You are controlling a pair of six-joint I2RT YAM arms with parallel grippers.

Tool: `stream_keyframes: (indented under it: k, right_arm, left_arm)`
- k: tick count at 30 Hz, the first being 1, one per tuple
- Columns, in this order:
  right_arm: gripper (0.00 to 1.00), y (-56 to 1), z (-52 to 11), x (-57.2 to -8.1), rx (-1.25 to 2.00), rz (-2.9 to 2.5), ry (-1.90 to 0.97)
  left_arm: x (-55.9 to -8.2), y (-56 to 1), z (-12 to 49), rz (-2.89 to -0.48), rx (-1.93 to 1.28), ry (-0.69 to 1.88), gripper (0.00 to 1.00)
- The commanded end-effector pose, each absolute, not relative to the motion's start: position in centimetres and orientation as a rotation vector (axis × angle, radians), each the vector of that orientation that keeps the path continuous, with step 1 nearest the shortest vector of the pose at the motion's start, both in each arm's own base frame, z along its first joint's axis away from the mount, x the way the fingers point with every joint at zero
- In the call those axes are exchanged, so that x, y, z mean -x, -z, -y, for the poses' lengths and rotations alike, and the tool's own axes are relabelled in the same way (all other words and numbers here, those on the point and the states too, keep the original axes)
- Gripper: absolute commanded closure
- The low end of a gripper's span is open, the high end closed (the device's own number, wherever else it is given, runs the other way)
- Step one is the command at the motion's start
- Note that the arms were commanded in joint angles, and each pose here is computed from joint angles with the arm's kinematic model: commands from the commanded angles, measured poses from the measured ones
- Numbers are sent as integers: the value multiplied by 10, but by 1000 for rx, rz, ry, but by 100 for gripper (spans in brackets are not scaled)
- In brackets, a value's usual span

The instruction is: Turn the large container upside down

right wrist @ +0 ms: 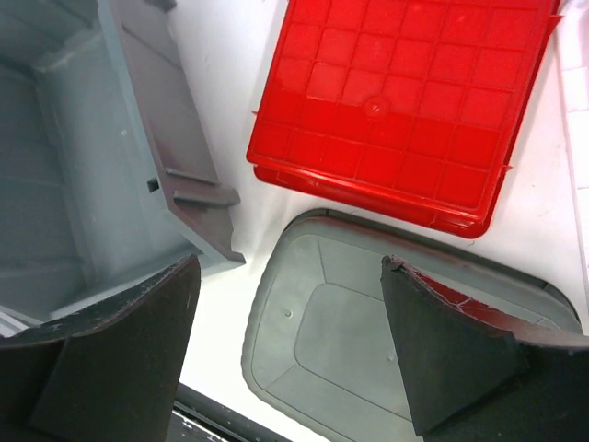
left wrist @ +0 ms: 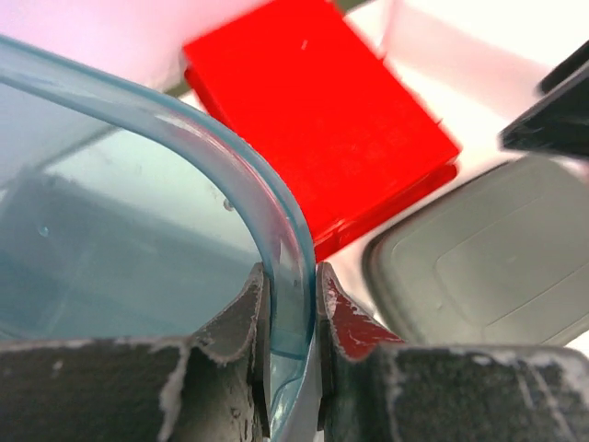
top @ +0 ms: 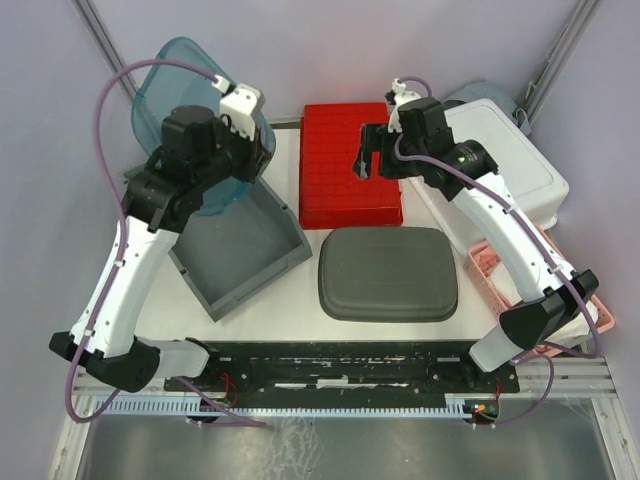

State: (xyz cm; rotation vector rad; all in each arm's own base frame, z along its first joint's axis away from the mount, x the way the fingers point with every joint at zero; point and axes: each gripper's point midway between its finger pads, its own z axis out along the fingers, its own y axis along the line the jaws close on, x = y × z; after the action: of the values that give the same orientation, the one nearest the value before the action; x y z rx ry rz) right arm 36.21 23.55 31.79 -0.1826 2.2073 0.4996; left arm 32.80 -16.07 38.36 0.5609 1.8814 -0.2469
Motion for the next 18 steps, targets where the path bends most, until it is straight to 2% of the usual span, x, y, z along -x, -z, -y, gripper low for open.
stream_keyframes:
  k: [1, 8, 18]
  right_arm:
    - [12, -361, -208, -371, 71, -2111, -539]
    - [9, -390, -161, -376, -89, -2055, -632]
    - [9, -399, -140, -370, -152, -2006, -620]
  left_arm:
    - [-317, -466, 192, -1710, -549, 484, 97]
    - [-300, -533, 246, -1539, -540, 906, 97]
    - [-290, -562, 276, -1497, -434, 1290, 97]
